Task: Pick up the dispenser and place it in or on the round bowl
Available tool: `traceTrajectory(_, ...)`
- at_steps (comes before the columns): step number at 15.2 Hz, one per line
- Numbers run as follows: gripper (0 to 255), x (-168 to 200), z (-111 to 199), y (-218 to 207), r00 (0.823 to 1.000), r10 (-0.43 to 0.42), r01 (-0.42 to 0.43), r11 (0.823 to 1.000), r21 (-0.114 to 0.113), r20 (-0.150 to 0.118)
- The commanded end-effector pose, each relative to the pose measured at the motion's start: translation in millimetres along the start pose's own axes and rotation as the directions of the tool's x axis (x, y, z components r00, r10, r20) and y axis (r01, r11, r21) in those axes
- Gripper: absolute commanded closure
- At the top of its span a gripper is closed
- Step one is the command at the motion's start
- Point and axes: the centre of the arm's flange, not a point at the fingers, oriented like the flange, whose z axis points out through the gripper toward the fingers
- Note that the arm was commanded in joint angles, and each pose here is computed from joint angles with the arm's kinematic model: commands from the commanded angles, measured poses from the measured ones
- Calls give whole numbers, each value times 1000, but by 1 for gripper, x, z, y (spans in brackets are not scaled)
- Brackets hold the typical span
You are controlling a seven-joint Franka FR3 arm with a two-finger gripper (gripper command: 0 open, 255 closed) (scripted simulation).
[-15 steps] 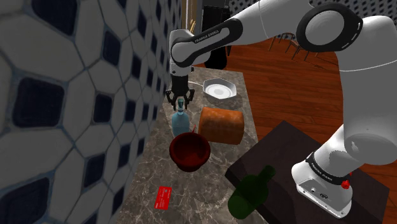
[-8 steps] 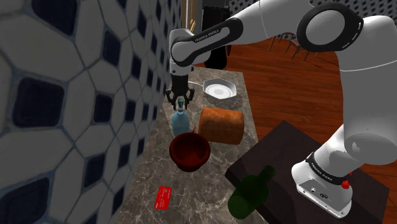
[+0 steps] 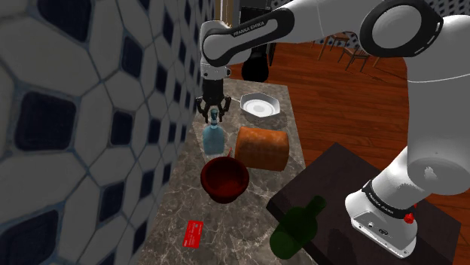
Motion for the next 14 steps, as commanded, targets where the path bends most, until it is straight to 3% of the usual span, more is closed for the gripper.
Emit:
traceTrajectory(1,255,-4,-11,-1,1000,0,0,1000,0,0)
traceTrajectory(14,255,-26,-75,-5,1000,0,0,1000,0,0)
